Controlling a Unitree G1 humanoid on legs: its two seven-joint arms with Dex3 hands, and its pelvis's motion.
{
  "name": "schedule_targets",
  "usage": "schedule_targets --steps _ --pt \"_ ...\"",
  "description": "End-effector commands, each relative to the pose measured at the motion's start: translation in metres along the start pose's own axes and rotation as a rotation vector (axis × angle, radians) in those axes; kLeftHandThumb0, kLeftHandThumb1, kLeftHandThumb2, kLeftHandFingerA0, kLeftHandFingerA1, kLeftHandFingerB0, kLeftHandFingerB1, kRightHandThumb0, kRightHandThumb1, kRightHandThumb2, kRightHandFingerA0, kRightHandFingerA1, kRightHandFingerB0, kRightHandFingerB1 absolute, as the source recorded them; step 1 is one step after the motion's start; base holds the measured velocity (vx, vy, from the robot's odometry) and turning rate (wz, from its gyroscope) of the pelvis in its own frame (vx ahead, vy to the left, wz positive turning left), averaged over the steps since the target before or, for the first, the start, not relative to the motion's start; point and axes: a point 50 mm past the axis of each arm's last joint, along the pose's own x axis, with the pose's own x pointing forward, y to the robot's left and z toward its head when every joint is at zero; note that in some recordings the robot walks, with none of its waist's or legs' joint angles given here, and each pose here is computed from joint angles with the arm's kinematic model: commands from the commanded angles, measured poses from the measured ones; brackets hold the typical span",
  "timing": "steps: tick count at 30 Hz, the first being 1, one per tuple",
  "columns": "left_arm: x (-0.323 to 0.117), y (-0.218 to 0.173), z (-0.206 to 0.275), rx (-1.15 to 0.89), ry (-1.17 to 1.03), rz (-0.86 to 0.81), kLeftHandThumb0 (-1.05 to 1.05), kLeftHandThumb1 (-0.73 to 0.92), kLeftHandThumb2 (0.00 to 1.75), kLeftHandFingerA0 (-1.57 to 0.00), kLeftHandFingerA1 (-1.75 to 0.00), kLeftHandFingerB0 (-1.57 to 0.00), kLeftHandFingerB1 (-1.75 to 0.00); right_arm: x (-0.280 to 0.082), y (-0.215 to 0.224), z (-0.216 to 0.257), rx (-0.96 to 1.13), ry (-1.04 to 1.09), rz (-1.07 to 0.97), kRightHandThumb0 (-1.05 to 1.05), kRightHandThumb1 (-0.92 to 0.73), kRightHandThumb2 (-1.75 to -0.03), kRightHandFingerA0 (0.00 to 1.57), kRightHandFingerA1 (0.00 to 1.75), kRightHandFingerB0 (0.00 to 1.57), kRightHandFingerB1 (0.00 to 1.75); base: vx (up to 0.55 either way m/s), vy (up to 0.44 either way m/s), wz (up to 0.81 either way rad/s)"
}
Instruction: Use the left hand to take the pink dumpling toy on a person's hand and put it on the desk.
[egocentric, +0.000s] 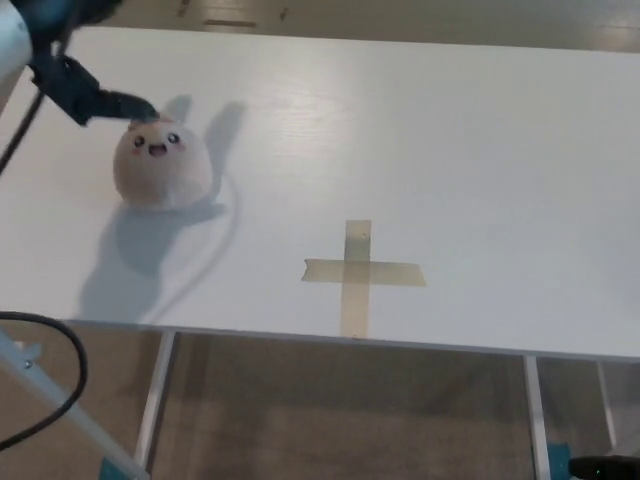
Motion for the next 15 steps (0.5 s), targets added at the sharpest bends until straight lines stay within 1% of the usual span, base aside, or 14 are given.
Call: schedule_targets --steps 1,2,4,5,6,7,9,10,11,12,13,14,15 --pt "-0.097 0.031 0.04 -0.021 -0.383 0.224 -0.75 0.37 0.86 0.0 -0.02 0.0 -0.08 -0.001 -0.003 -0.009 -0.01 0.025 0.001 -0.26 -0.69 -0.6 0.66 0.45 0.56 0.42 0.0 0.0 0.0" --pt "-0.11 0.027 0.044 -0.031 -0.431 0.25 -0.94 0.37 0.73 0.0 -0.09 0.0 -0.15 -0.001 -0.004 -0.009 -0.011 0.025 0.0 -0.26 -0.69 -0.6 0.66 0.45 0.57 0.43 0.0 0.0 0.0" --pt "-0.131 0.019 0.05 -0.047 -0.498 0.282 -0.91 0.39 0.75 0.0 -0.08 -0.03 -0.15 -0.001 -0.004 -0.01 -0.012 0.027 -0.001 -0.26 -0.69 -0.6 0.66 0.45 0.57 0.43 0.0 0.0 0.0" --pt "-0.146 0.007 0.053 -0.077 -0.55 0.28 -0.85 0.5 0.56 -0.01 -0.26 -0.06 -0.27 -0.001 -0.004 -0.01 -0.015 0.029 -0.002 -0.25 -0.69 -0.6 0.66 0.45 0.57 0.43 0.0 0.0 0.0" --pt "-0.156 0.0 0.055 -0.097 -0.579 0.274 -0.85 0.5 0.56 -0.01 -0.26 -0.06 -0.27 -0.001 -0.004 -0.01 -0.017 0.03 -0.002 -0.25 -0.69 -0.6 0.66 0.45 0.57 0.43 0.0 0.0 0.0" --pt "-0.165 -0.008 0.056 -0.123 -0.605 0.256 -0.84 0.42 0.69 -0.07 -0.21 -0.12 -0.27 -0.001 -0.004 -0.01 -0.019 0.031 -0.003 -0.25 -0.69 -0.6 0.66 0.45 0.57 0.43 0.0 0.0 0.0" --pt "-0.171 -0.013 0.057 -0.146 -0.622 0.236 -0.84 0.42 0.69 -0.07 -0.21 -0.12 -0.27 -0.001 -0.004 -0.01 -0.02 0.031 -0.003 -0.25 -0.69 -0.6 0.66 0.45 0.57 0.43 0.0 0.0 0.0" --pt "-0.182 -0.029 0.056 -0.247 -0.645 0.156 -0.7 0.48 0.56 -0.16 -0.29 -0.21 -0.29 -0.001 -0.003 -0.013 -0.019 0.037 -0.004 -0.25 -0.69 -0.6 0.65 0.45 0.57 0.43 0.0 0.0 0.0" --pt "-0.182 -0.029 0.056 -0.247 -0.645 0.156 -0.7 0.48 0.56 -0.16 -0.29 -0.21 -0.29 -0.001 -0.003 -0.013 -0.019 0.037 -0.004 -0.25 -0.69 -0.6 0.65 0.45 0.57 0.43 0.0 0.0 0.0" --pt "-0.19 -0.042 0.055 -0.322 -0.656 0.102 -0.65 0.41 0.76 -0.3 -0.45 -0.28 -0.41 -0.001 -0.002 -0.015 -0.02 0.044 -0.004 -0.25 -0.68 -0.6 0.65 0.44 0.56 0.42 0.0 0.0 0.0" --pt "-0.195 -0.05 0.055 -0.372 -0.661 0.068 -0.65 0.41 0.76 -0.3 -0.45 -0.28 -0.41 -0.001 -0.001 -0.017 -0.02 0.049 -0.004 -0.25 -0.68 -0.6 0.65 0.44 0.56 0.42 0.0 0.0 0.0" --pt "-0.206 -0.067 0.052 -0.472 -0.661 0.0 -0.55 0.45 0.55 -0.51 -0.42 -0.43 -0.36 -0.002 0.0 -0.02 -0.024 0.058 -0.002 -0.26 -0.68 -0.6 0.65 0.44 0.55 0.42 0.0 0.0 0.0" --pt "-0.206 -0.067 0.052 -0.472 -0.661 0.0 -0.55 0.45 0.55 -0.51 -0.42 -0.43 -0.36 -0.002 0.0 -0.02 -0.024 0.058 -0.002 -0.26 -0.68 -0.6 0.65 0.44 0.55 0.42 0.0 0.0 0.0"
